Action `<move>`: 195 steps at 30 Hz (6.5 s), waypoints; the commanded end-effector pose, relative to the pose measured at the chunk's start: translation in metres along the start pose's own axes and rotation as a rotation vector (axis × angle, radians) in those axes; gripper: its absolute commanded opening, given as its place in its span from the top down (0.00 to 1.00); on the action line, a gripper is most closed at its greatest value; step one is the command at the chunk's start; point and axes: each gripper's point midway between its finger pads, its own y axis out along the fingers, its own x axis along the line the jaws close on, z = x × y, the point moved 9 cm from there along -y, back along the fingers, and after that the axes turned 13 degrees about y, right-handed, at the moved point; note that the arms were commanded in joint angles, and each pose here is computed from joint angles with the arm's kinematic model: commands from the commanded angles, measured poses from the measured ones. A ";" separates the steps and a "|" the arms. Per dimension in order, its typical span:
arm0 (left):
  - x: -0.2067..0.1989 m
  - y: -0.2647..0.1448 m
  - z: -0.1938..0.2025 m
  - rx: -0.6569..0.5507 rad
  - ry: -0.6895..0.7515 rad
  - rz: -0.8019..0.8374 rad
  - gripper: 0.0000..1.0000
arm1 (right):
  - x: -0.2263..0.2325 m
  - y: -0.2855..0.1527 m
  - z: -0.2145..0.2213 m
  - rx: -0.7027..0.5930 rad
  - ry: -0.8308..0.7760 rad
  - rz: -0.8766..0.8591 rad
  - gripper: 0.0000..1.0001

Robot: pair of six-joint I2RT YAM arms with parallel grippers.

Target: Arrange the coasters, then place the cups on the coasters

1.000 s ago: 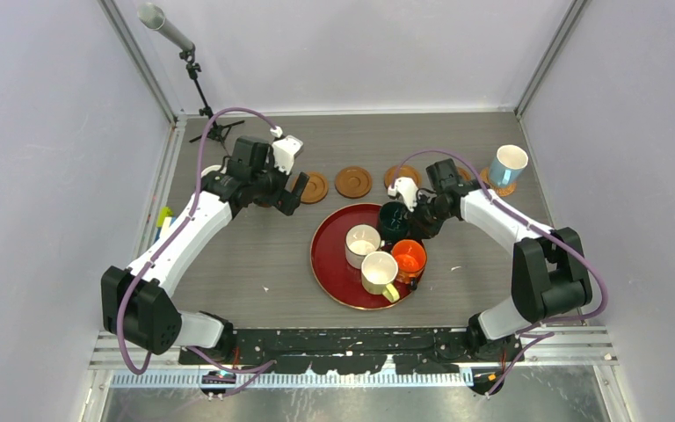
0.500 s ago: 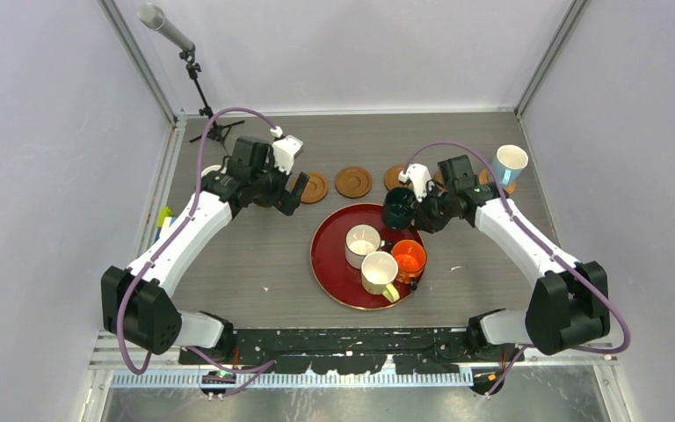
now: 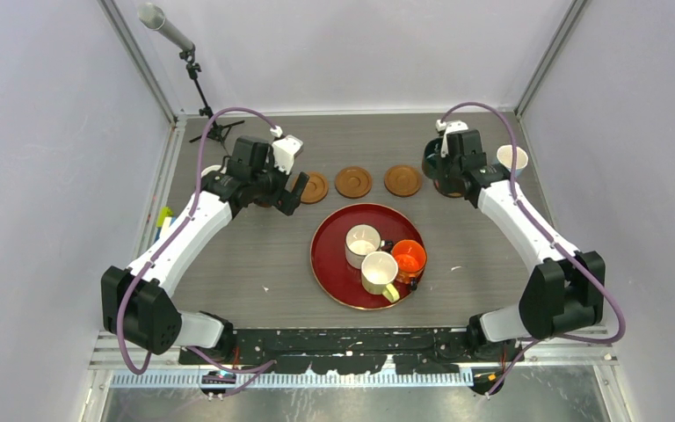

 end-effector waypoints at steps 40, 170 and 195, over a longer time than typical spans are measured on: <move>0.009 -0.007 -0.011 -0.038 0.015 -0.033 0.00 | -0.050 0.096 -0.037 0.001 0.451 0.224 1.00; 0.003 -0.012 -0.004 -0.018 0.004 -0.004 0.00 | 0.113 0.016 0.090 0.342 -0.883 -0.774 0.52; 0.003 -0.010 -0.004 -0.024 0.005 -0.007 0.00 | 0.118 -0.034 0.045 0.066 -0.678 -0.717 0.99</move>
